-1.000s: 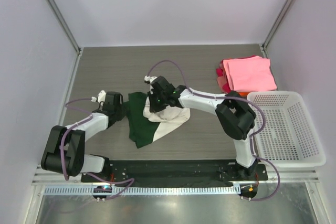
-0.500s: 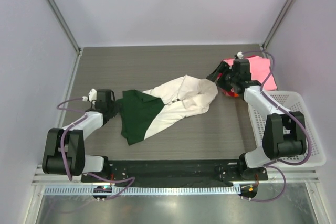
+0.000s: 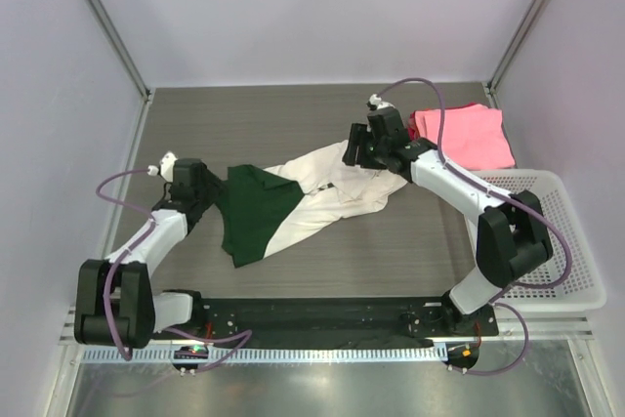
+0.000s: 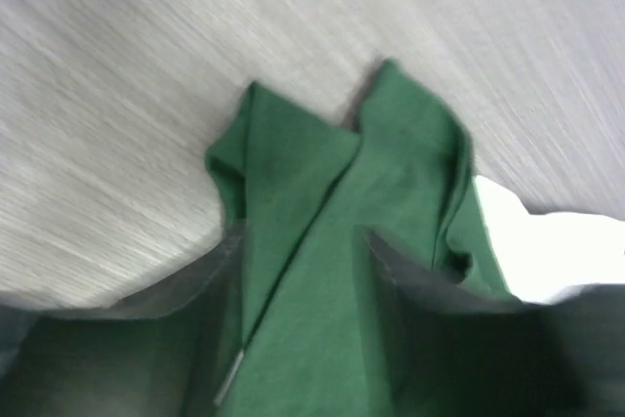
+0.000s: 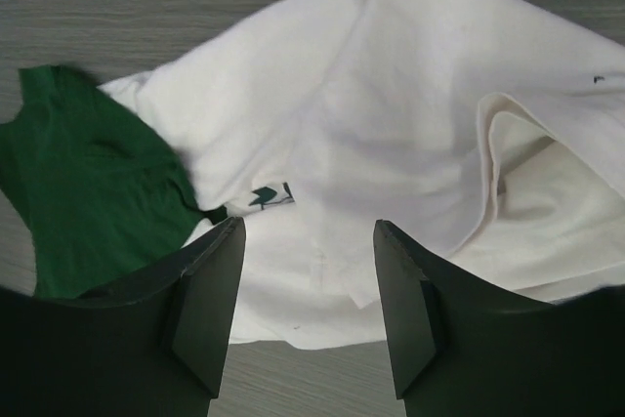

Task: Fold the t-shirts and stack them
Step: Flatten the tshirt out

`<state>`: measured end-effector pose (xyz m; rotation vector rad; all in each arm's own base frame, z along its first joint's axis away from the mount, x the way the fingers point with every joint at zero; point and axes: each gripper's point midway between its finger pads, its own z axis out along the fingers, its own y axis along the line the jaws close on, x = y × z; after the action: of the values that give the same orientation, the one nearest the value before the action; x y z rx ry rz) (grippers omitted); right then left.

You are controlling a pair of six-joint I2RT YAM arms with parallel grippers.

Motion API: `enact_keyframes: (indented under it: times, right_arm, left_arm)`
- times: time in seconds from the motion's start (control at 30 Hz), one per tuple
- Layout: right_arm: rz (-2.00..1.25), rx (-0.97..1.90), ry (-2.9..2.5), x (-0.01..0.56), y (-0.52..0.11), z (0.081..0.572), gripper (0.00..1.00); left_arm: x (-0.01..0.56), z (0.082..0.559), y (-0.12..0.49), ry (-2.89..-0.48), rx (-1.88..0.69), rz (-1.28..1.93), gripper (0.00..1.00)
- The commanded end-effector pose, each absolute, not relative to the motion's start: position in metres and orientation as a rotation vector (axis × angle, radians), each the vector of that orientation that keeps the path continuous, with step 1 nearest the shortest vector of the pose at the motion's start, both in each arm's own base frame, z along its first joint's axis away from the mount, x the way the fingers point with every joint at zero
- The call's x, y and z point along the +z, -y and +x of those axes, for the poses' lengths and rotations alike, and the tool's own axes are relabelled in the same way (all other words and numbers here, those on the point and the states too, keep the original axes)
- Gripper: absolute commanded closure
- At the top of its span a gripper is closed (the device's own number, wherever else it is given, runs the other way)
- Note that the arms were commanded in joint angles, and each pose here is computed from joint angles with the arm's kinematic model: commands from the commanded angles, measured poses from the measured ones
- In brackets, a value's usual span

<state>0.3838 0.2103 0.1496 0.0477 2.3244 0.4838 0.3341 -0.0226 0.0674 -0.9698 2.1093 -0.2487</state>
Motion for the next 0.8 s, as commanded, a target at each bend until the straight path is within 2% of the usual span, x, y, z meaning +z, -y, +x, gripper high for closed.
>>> enact_keyframes:
  times: [0.0, 0.07, 0.1, 0.33, 0.5, 0.53, 0.57, 0.63, 0.67, 0.77]
  right_arm:
    - [0.09, 0.326, -2.411, 0.122, -0.188, 0.377, 0.39]
    - [0.104, 0.301, -2.417, 0.114, -0.182, 0.37, 0.38]
    - [0.107, 0.289, -2.42, 0.111, -0.179, 0.368, 0.38]
    - [0.082, 0.318, -2.443, 0.099, -0.174, 0.344, 0.39]
    - [0.087, 0.325, -2.447, 0.097, -0.175, 0.344, 0.42]
    - [0.088, 0.321, -2.446, 0.097, -0.174, 0.344, 0.42]
    - [0.096, 0.326, -2.442, 0.098, -0.175, 0.344, 0.42]
    - [0.101, 0.337, -2.433, 0.101, -0.175, 0.343, 0.43]
    - [0.099, 0.344, -2.432, 0.102, -0.176, 0.343, 0.43]
    - [0.099, 0.36, -2.424, 0.106, -0.177, 0.342, 0.43]
  left_arm:
    - [0.105, 0.342, 0.014, -2.001, -0.243, -0.908, 0.36]
    - [0.11, 0.341, 0.013, -1.986, -0.247, -0.9, 0.23]
    - [0.114, 0.341, 0.015, -1.981, -0.256, -0.887, 0.21]
    - [0.113, 0.357, 0.037, -2.045, -0.271, -0.819, 0.16]
    - [0.103, 0.393, 0.05, -2.121, -0.29, -0.806, 0.2]
    - [0.085, 0.397, 0.052, -2.171, -0.272, -0.816, 0.22]
    - [0.083, 0.403, 0.054, -2.182, -0.277, -0.81, 0.29]
    - [0.085, 0.419, 0.056, -2.183, -0.278, -0.808, 0.32]
    - [0.071, 0.422, 0.056, -2.213, -0.259, -0.818, 0.38]
    - [0.06, 0.437, 0.057, -2.244, -0.236, -0.802, 0.43]
